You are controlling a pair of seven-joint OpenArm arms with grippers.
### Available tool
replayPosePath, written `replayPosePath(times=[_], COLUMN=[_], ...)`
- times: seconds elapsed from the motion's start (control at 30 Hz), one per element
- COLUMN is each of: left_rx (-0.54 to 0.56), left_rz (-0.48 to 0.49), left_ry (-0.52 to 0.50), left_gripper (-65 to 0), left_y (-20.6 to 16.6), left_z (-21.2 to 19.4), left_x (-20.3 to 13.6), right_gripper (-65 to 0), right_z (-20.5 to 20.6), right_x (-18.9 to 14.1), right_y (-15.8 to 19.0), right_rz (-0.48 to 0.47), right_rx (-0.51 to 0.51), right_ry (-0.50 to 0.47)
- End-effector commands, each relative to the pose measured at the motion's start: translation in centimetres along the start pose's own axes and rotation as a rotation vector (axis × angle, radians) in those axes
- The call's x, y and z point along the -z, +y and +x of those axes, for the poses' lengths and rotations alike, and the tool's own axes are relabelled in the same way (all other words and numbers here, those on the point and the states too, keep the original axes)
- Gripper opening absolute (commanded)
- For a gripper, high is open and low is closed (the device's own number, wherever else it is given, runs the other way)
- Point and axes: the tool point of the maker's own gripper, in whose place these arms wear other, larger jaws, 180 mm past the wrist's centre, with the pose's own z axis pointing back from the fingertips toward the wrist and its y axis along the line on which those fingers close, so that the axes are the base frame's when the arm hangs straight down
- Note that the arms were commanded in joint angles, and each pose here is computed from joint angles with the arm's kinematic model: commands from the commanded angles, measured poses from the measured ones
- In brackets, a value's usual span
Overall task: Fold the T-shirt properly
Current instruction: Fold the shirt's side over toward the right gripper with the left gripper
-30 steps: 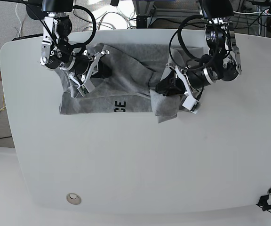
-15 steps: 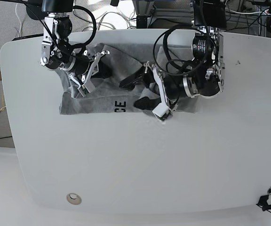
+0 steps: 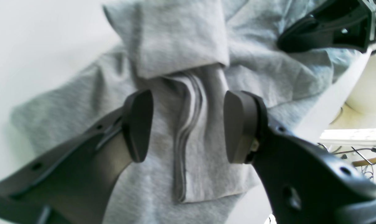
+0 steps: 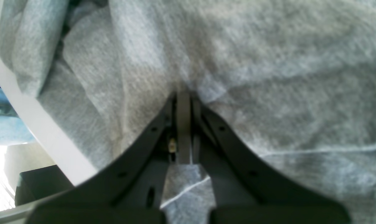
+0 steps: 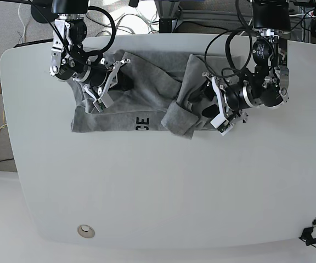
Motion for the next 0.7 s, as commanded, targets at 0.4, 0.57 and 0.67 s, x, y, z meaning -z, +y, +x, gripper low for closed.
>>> replayPosePath(times=[0.4, 0.57, 0.67], left_rx=[-0.046, -0.059, -0.061], left_rz=[-0.032, -0.043, -0.045], left_ry=[0.042, 0.055, 0.058], left_gripper=[-32.4, -32.4, -32.4], left_y=[-1.5, -2.1, -2.2], left_z=[-3.5, -4.2, -4.4], left_x=[-0.4, -0.3, -0.3], right_gripper=[-65.0, -65.0, -65.0], right_z=[-1.7, -1.6, -1.6], right_x=[-0.2, -0.2, -0.2], right_y=[-0.8, -0.8, -0.8], right_rz=[-0.039, -0.038, -0.038], right_rx=[-0.014, -0.014, -0.014], right_ry=[0.088, 0.086, 0.086])
